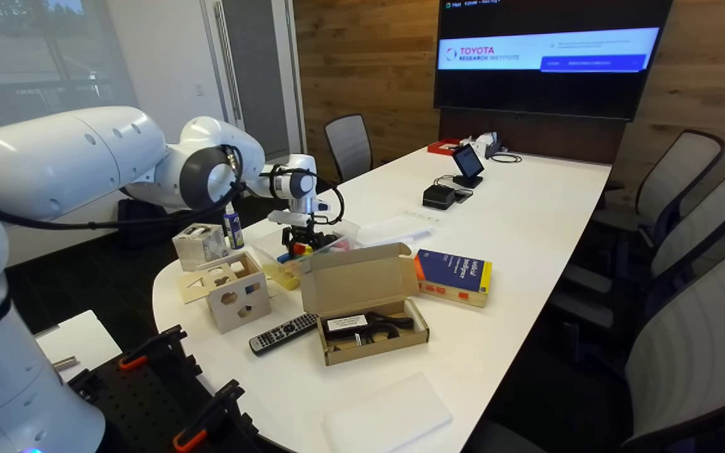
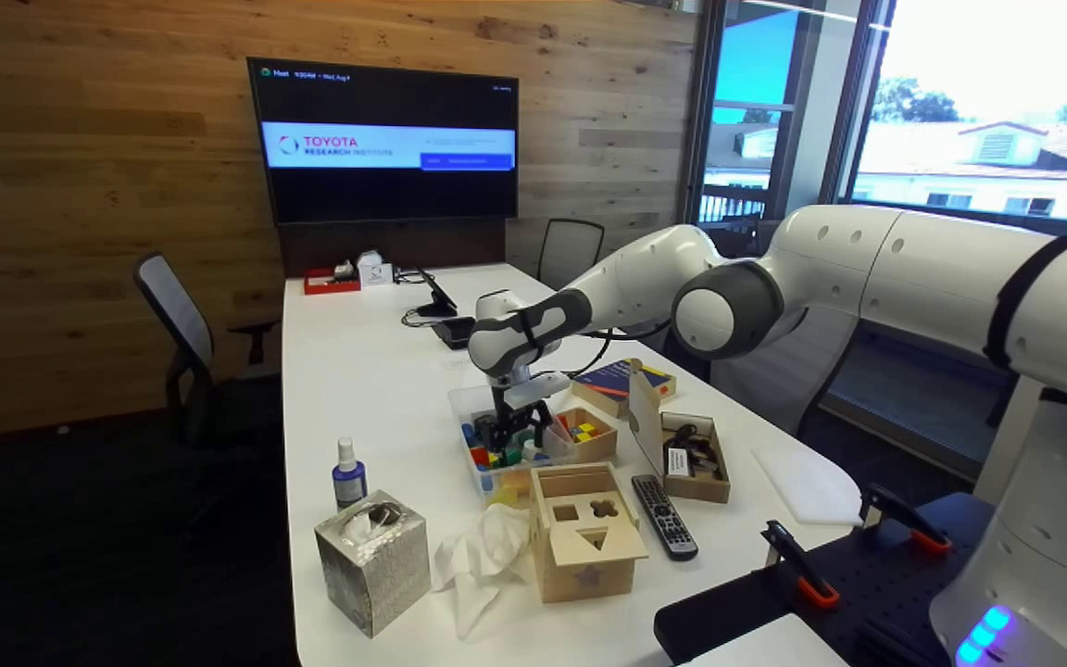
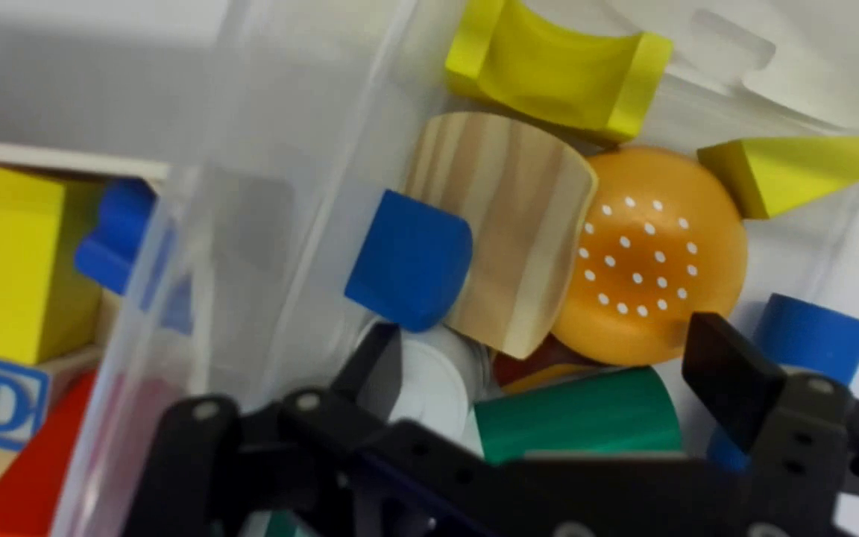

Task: Put the green block in the wooden box.

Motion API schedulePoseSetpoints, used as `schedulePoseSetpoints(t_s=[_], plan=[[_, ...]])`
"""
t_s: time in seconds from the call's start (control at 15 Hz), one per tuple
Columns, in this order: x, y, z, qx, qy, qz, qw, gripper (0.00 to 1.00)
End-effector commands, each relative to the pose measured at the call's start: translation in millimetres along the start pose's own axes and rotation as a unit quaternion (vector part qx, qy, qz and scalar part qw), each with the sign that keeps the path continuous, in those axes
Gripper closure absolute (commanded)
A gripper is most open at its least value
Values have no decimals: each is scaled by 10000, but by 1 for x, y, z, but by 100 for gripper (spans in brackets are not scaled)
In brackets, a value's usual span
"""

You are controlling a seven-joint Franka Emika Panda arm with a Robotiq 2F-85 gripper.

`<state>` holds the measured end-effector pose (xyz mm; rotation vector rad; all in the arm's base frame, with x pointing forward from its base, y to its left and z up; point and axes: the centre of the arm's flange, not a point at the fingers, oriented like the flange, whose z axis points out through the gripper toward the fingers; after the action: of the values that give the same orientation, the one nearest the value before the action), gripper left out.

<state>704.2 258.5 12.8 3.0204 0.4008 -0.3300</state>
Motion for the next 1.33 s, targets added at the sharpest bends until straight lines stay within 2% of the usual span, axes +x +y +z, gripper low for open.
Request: schedulePoseSetpoints(t_s=[0.0,0.27,0.33,0.4,0.47,0.67,1.0,1.07,1.27], plan=[[61,3,22,-80,-608,224,9979,0],[55,-1,15,-210,-1040,304,9939,0],[53,-1,16,-250,-1148,355,9924,25],[51,-1,18,-254,-1257,361,9911,26],[50,-1,20,-264,-1389,380,9892,32],[42,-1,24,-283,-1667,392,9848,58],[38,-5,21,-282,-1574,368,9864,95],[38,-5,18,-241,-1546,349,9871,100],[39,-5,0,-79,-1398,328,9896,100]])
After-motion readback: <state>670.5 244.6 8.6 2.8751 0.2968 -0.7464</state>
